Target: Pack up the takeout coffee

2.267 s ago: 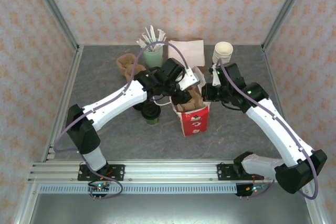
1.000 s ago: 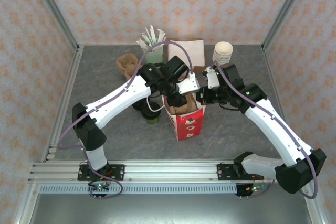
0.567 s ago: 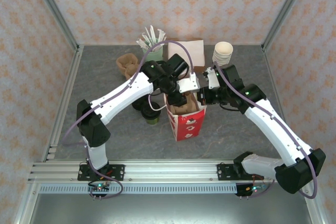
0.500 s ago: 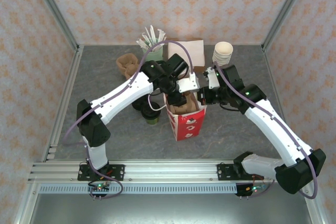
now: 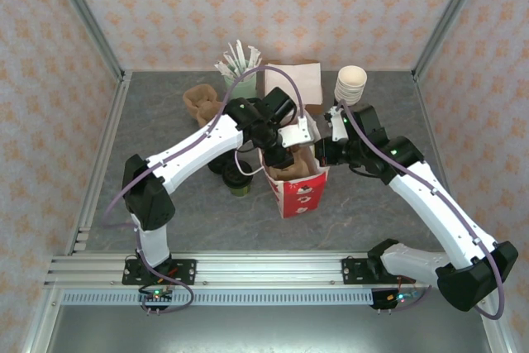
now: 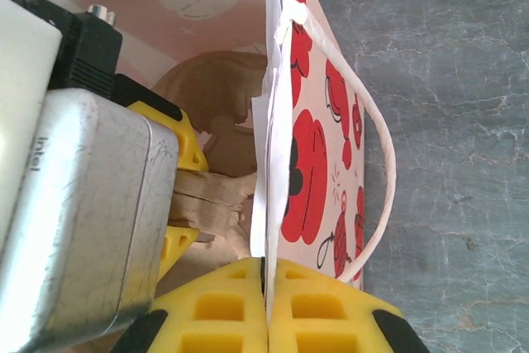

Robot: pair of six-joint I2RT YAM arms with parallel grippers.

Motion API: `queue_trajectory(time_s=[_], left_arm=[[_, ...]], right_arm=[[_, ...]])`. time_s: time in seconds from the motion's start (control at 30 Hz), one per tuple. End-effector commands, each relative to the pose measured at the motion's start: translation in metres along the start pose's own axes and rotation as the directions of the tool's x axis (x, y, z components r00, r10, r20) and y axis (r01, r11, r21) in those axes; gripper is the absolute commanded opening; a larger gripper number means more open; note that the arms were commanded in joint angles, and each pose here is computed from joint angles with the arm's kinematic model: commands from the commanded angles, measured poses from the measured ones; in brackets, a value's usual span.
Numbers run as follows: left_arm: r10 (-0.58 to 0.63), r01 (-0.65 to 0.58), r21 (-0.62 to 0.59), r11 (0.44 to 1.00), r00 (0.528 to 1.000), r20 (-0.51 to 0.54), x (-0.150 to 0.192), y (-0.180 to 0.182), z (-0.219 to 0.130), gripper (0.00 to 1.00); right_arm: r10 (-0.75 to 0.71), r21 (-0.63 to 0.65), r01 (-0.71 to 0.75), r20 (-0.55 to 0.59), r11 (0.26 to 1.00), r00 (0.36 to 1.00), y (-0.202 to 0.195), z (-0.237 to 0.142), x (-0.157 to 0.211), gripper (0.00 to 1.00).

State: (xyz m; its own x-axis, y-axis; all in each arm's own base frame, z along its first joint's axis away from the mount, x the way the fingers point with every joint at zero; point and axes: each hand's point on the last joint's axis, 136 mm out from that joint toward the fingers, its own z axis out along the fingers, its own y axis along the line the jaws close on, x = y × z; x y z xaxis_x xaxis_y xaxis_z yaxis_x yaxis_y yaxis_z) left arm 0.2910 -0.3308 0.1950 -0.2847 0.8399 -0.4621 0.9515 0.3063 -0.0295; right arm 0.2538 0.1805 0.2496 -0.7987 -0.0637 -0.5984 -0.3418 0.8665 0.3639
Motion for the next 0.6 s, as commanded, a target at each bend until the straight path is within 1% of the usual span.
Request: queue_trajectory(time_s=[0.0,0.1,0.17,0.27,0.57], left_arm=[[-0.003,0.002,-0.008,1.000,0.996,-0.088,0.012,-0.002,0.019,0.33],[0.014,-0.015,-0.016,1.000,0.995,-0.103,0.013,-0.005,0.023,0.33],[0.008,-0.009,-0.005,1.000,0.991,-0.134,0.018,-0.005,0.035,0.33],[0.008,-0.007,0.003,1.000,0.991,-0.133,0.021,-0.006,0.041,0.33],[0.024,-0.025,-0.004,1.000,0.985,-0.169,0.033,-0.006,0.040,0.33]], right_arm=[[-0.030,-0.050,0.035,0.096,0.998,0.995,0.017,-0.010,-0.020,0.00],[-0.032,-0.051,0.038,0.109,0.998,0.993,0.019,-0.011,-0.023,0.00],[-0.031,-0.049,0.037,0.118,0.998,0.993,0.020,-0.013,-0.025,0.00],[-0.030,-0.044,0.036,0.123,0.998,0.992,0.020,-0.013,-0.026,0.00],[-0.026,0.038,0.020,0.145,0.999,0.989,0.004,-0.019,-0.025,0.00]])
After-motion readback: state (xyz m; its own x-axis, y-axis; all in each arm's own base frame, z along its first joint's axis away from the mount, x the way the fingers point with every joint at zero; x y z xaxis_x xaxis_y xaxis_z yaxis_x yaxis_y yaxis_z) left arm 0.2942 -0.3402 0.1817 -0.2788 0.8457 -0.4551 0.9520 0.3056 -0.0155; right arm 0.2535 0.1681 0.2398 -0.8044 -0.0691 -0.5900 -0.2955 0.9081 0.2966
